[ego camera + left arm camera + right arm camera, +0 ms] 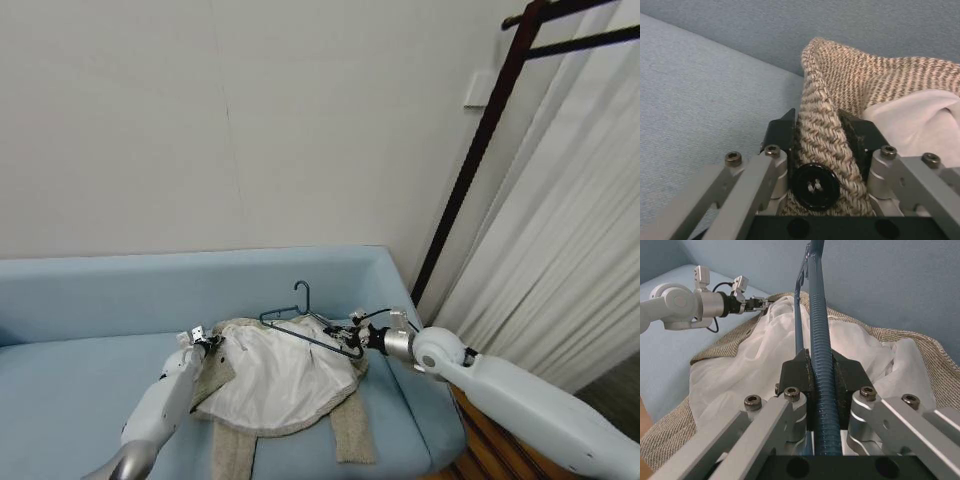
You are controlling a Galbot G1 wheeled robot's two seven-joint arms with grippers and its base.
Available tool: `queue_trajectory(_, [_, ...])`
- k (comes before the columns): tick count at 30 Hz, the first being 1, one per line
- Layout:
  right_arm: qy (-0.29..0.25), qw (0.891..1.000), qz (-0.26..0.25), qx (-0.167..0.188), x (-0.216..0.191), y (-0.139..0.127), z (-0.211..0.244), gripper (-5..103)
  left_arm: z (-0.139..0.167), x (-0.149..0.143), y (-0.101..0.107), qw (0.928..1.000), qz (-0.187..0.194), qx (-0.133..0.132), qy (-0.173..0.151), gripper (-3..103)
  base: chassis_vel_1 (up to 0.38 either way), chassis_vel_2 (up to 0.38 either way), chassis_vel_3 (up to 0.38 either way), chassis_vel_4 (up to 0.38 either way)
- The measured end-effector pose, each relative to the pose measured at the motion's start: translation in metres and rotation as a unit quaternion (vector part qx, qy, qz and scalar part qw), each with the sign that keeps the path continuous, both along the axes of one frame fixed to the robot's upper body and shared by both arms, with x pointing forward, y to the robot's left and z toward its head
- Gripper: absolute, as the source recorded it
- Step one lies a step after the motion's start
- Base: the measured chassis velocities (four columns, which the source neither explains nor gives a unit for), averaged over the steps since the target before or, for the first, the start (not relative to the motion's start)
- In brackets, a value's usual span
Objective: Pick up the clothes from the sofa and hang them on the clothes hanger.
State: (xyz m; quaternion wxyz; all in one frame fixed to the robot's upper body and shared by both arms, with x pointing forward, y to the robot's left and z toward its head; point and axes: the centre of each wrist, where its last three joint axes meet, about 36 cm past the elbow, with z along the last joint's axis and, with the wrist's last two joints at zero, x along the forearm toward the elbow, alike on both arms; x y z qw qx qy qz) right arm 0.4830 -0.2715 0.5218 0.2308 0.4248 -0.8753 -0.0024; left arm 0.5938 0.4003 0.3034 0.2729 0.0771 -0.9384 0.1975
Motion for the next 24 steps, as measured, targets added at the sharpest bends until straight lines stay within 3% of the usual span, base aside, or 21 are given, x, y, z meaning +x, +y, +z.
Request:
queue_trajectory(12, [-0.003,1.0,-0.008,0.001,-0.001,-0.005,0.003,8,0.005,-0.003,-0.01,0.9998,-0.013,0.008,-0.011,26,0.0,0.0,0.0,0.0])
queue_trajectory(17, [0.009,1.0,0.004,0.008,-0.005,-0.006,0.004,8,0.022,-0.02,0.0,0.9957,-0.036,0.062,-0.058,19,0.0,0.0,0.0,0.0])
queue_trajectory(18, [0.009,1.0,0.004,0.008,-0.005,-0.006,0.004,8,0.022,-0.02,0.0,0.9957,-0.036,0.062,-0.058,19,0.0,0.0,0.0,0.0])
queue_trajectory(22, [0.028,0.999,0.025,0.012,-0.004,-0.004,-0.003,8,0.053,-0.037,0.015,0.9847,-0.077,0.106,-0.115,17,0.0,0.0,0.0,0.0])
queue_trajectory(24, [0.033,0.999,0.03,0.015,-0.003,0.0,-0.006,8,0.062,-0.043,0.018,0.9809,-0.089,0.117,-0.127,17,0.0,0.0,0.0,0.0])
